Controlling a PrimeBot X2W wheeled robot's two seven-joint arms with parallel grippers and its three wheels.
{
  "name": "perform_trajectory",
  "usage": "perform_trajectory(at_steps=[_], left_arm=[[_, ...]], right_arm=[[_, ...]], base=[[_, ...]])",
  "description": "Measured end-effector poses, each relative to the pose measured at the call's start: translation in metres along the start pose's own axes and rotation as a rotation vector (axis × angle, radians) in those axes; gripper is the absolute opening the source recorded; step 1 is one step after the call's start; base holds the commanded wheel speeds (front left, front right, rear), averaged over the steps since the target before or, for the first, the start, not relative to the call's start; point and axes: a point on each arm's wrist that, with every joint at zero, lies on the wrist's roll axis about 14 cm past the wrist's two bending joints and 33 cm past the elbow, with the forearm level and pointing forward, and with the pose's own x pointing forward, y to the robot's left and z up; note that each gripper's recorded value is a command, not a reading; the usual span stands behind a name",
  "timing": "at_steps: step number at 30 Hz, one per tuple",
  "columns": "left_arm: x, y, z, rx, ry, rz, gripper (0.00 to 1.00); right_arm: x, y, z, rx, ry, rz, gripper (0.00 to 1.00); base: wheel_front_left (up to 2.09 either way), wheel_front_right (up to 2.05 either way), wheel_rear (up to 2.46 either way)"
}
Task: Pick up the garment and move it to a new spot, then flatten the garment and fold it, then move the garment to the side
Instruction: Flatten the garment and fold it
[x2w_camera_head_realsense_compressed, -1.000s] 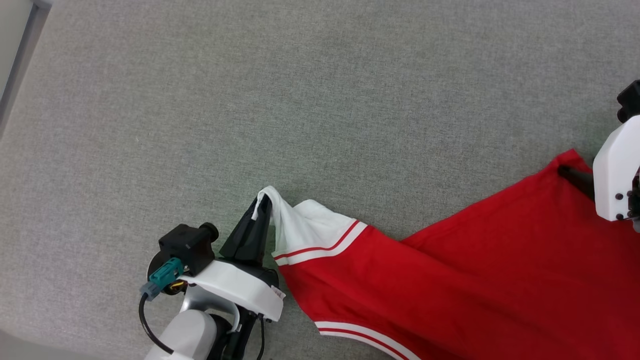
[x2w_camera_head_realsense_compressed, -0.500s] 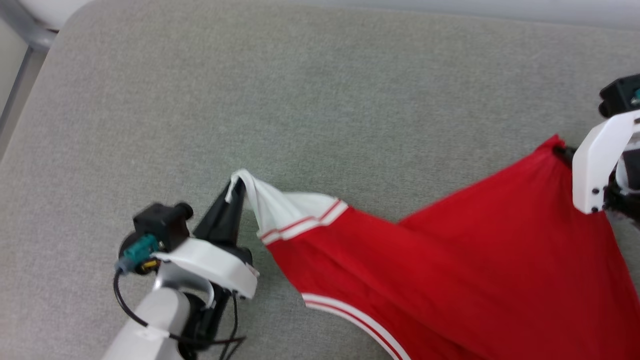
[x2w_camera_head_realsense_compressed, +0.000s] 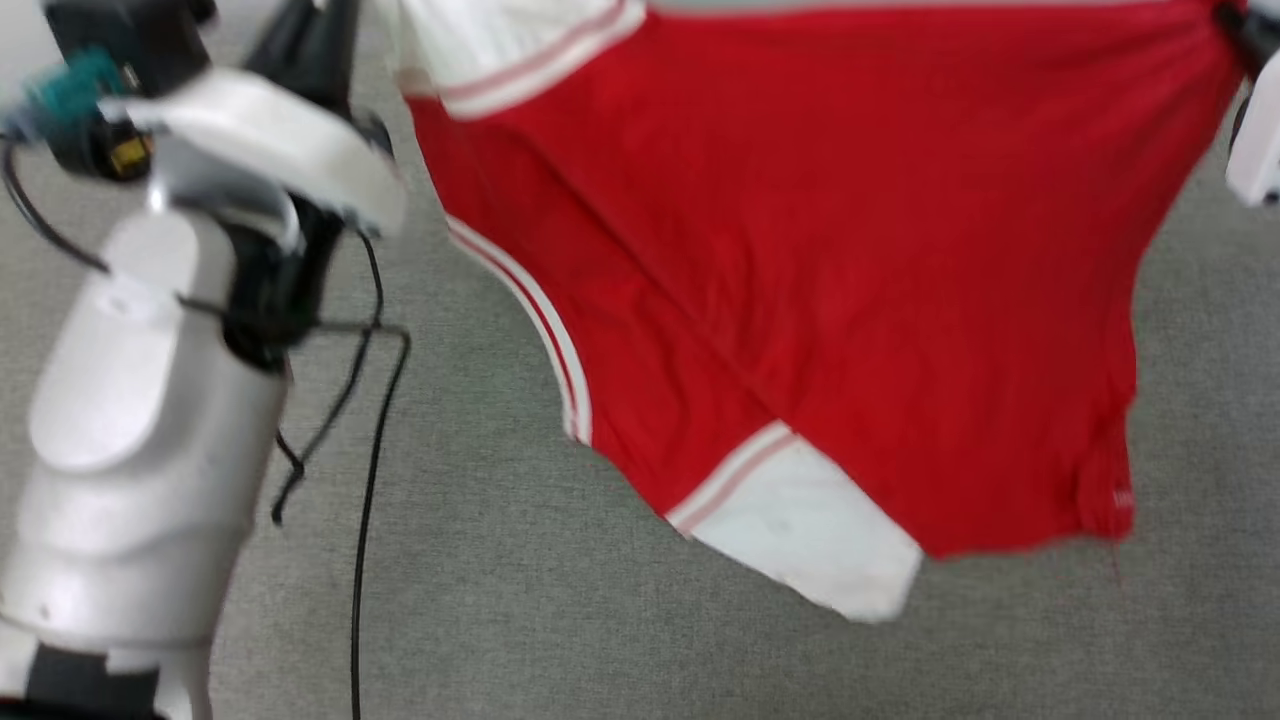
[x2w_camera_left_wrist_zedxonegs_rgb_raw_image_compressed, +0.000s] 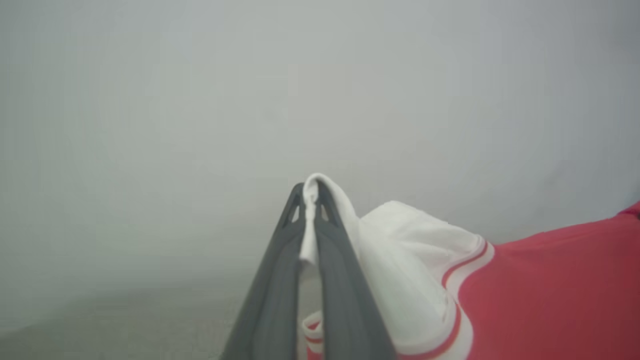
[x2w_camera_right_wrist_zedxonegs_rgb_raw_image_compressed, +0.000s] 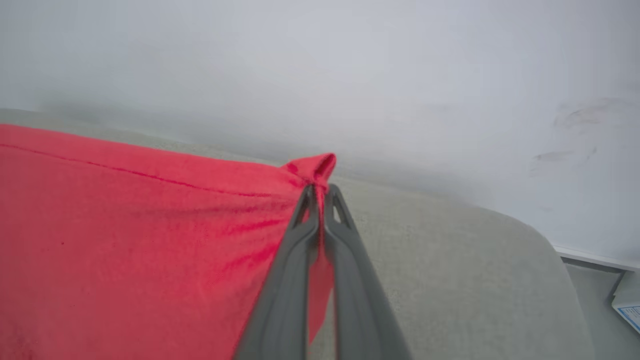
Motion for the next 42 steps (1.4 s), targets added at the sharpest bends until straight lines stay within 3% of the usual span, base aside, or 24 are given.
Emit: perform_trajectory(at_steps=[13, 19, 24, 32, 37, 42], left_arm=[[0.106, 0.026, 0.092, 0.143, -0.182, 0.038, 0.0], [0.135, 0.044, 0.102, 0.158, -0.221, 0.07, 0.0], [0.156, 0.059, 0.073, 0.155, -0.19, 0.086, 0.0], [0.169, 0.085, -0.024, 0.081, -0.051, 0.121, 0.0], [0.156, 0.098, -0.092, 0.017, 0.073, 0.146, 0.0], [0.131, 0.101, -0.129, -0.038, 0.155, 0.171, 0.0]], right_arm=[[0.007, -0.033, 0.148, -0.014, -0.385, -0.095, 0.0], [0.026, -0.036, 0.171, -0.024, -0.446, -0.104, 0.0], [0.059, -0.033, 0.159, -0.019, -0.436, -0.087, 0.0], [0.127, -0.024, 0.085, 0.028, -0.291, -0.037, 0.0], [0.153, -0.012, 0.037, 0.062, -0.212, -0.004, 0.0], [0.154, 0.001, -0.011, 0.099, -0.131, 0.028, 0.0]], base=[[0.0, 0.0, 0.0], [0.0, 0.0, 0.0], [0.0, 0.0, 0.0], [0.0, 0.0, 0.0], [0.0, 0.0, 0.0], [0.0, 0.0, 0.0]])
